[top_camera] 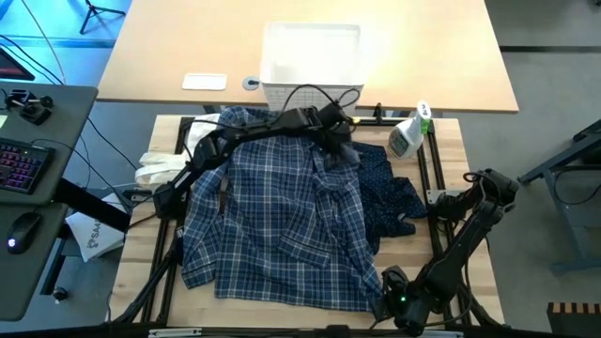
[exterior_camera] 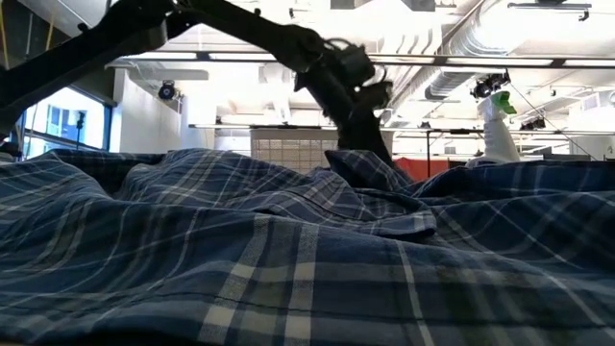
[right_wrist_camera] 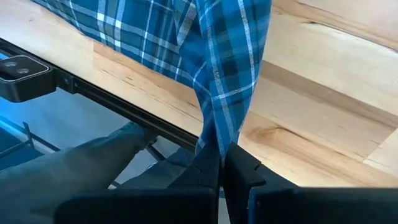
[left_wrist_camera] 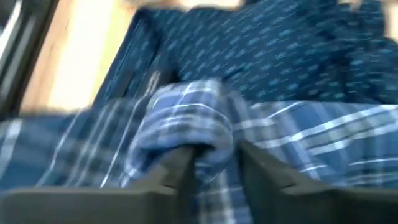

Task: Fold Laundry from Bin
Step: Fold the checkered blue polo

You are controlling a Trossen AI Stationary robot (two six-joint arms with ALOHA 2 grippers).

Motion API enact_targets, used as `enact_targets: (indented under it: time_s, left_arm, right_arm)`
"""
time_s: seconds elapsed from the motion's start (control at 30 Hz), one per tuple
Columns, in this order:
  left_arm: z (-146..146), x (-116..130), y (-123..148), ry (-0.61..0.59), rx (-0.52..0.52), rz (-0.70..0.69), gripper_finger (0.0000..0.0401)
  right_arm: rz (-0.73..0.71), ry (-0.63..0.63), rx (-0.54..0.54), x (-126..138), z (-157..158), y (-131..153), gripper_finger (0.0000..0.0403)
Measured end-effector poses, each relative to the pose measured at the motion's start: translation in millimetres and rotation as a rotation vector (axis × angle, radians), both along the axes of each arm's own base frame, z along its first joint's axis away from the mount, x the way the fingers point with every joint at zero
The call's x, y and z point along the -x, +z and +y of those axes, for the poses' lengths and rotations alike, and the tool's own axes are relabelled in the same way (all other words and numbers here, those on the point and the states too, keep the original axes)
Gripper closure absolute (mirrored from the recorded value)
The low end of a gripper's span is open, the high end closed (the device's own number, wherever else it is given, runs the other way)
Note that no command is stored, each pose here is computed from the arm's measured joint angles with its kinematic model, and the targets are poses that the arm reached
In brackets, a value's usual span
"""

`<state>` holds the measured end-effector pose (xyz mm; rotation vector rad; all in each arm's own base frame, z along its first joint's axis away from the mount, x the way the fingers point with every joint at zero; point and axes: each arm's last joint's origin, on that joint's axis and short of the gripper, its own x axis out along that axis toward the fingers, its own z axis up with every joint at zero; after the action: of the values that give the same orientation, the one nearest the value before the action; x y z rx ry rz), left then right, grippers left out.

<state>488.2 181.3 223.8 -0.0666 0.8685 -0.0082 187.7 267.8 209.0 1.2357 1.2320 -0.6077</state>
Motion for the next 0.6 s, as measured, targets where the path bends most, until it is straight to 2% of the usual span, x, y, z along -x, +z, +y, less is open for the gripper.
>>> enact_targets:
  time_s: [0.07, 0.13, 0.2, 0.33, 0.4, 0.5, 0.6]
  left_arm:
    - [-6, 1, 6, -0.033, -0.021, 0.000, 0.0383]
    - [-10, 6, 19, -0.028, -0.057, 0.009, 0.0390]
    - [-11, 18, 46, -0.019, -0.143, 0.005, 0.0398]
    - [-16, 56, 116, 0.013, -0.321, -0.024, 0.0400]
    - [-16, 79, 143, 0.034, -0.372, -0.028, 0.0400]
    - [-10, 109, 174, 0.097, -0.425, -0.040, 0.0401]
    - [7, 137, 193, 0.182, -0.452, -0.042, 0.0401]
  right_arm:
    - [-0.002, -0.001, 0.001, 0, 0, 0, 0.0403]
    - [-0.012, -0.006, 0.007, 0, 0, 0, 0.0403]
    - [-0.032, -0.015, 0.016, -1, 0, 0, 0.0403]
    - [-0.069, -0.026, 0.054, -2, -2, 0, 0.0403]
    - [-0.084, -0.021, 0.073, -2, -3, 0, 0.0403]
    - [-0.099, -0.008, 0.101, -5, -6, 0, 0.0403]
    - [-0.121, 0.004, 0.103, -13, -9, 1, 0.0403]
